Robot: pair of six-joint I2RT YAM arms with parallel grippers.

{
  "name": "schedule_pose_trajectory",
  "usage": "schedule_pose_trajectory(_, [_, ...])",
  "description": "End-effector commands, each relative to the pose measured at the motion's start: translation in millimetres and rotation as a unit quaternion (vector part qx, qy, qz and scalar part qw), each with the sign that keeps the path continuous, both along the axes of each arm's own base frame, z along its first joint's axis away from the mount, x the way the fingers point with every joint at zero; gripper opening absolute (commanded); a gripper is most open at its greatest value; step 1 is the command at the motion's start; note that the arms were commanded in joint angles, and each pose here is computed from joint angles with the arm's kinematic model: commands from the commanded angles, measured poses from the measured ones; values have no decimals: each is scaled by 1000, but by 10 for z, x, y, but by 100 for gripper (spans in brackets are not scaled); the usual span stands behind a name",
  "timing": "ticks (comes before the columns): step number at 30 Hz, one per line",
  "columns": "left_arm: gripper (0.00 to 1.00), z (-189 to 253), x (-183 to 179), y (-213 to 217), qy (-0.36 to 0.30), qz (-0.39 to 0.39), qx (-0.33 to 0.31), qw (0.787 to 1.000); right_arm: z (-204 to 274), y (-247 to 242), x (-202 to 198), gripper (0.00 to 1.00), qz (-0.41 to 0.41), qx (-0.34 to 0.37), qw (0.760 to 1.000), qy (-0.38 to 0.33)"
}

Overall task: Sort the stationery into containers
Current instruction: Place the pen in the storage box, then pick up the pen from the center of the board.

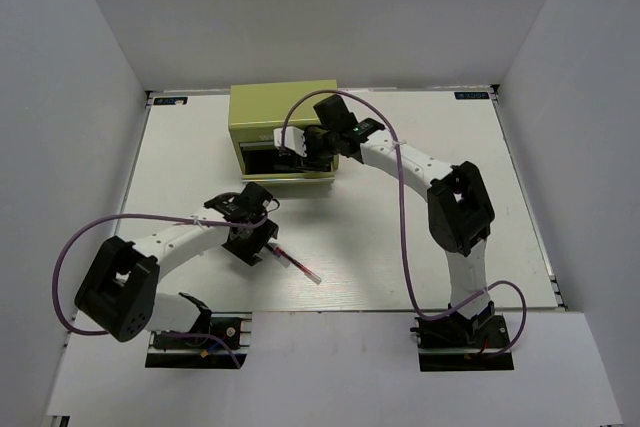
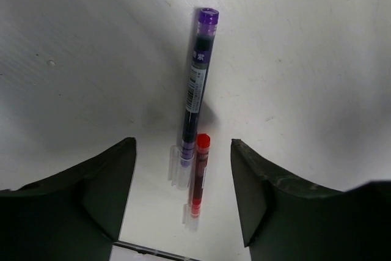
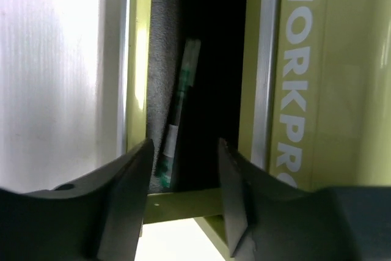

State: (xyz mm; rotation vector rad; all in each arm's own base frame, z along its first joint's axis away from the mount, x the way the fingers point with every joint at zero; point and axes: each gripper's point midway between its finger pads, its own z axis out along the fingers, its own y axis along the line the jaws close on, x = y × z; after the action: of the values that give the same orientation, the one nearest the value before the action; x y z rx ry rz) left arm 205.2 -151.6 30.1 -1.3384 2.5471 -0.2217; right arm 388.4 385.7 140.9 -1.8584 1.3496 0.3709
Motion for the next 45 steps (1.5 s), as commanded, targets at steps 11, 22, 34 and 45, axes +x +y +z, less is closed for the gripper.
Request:
schedule_pose_trajectory(11, [63,10,125,26,8,-16,36,999,471,-401,-876,60,1,102,986,131])
schedule_pose_trajectory(22, [50,-168,76,78,50,-25,69,996,266,-798,-1345,60,-43,117,973,193])
schedule_pose_trajectory(34, [15,-145,-30,167,65,-39,87,993,277,-960,-1441,90,-67,126,969,204])
schedule_pose_trajectory(45, [4,1061,777,-60,-218,-68,30,973,214,-1022,-1518,90,-53,116,969,213])
